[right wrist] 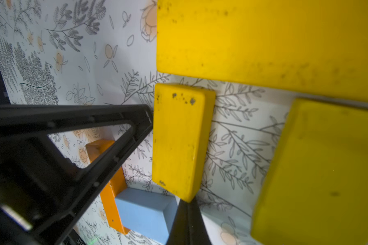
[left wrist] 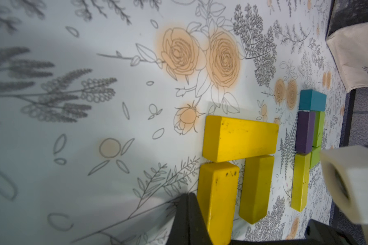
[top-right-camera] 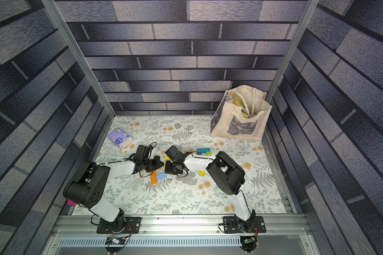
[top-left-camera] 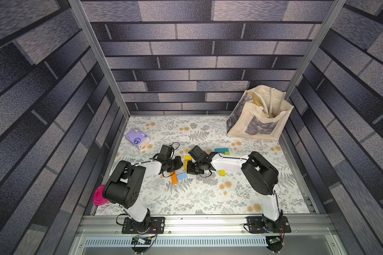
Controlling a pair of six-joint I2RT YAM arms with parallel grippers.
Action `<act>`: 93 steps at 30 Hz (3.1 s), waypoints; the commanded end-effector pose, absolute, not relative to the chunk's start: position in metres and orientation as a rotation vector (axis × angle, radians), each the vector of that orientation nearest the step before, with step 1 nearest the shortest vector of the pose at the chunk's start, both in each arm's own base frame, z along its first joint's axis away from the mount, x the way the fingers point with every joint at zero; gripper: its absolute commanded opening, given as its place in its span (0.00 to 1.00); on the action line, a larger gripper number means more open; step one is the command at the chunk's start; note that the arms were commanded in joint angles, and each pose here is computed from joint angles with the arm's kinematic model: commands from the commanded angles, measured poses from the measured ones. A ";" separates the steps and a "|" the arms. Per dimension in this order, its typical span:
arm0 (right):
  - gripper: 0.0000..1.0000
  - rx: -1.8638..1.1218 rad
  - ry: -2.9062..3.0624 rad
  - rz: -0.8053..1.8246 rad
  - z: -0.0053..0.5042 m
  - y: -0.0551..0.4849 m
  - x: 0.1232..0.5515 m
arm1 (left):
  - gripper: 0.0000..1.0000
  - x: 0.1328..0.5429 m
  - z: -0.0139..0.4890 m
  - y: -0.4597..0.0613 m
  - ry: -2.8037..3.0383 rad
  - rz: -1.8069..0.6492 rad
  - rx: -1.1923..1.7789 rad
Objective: Assemble the letter p with building blocks
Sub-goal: Assemble the building block at the center of the board.
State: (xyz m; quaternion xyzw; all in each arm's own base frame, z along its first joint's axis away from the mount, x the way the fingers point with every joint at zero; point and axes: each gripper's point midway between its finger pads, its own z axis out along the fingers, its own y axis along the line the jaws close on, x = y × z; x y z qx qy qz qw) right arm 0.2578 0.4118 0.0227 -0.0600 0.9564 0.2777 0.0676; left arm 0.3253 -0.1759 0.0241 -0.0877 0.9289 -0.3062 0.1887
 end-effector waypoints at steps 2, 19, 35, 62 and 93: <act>0.00 -0.180 2.917 0.790 0.011 0.410 0.254 | 0.00 0.306 -0.001 -0.170 2.728 -0.802 -0.293; 0.00 -0.184 2.919 0.751 0.009 0.408 0.256 | 0.00 0.311 -0.002 -0.169 2.738 -0.790 -0.298; 0.00 -0.356 2.716 0.902 0.077 0.415 0.254 | 0.02 0.316 0.034 -0.154 2.619 -0.714 -0.290; 0.08 -0.492 2.720 0.692 0.066 0.390 0.244 | 0.10 0.240 0.050 -0.140 2.731 -0.544 -0.319; 0.06 -0.448 2.827 0.812 0.024 0.414 0.236 | 0.05 0.234 0.021 -0.144 2.791 -0.455 -0.342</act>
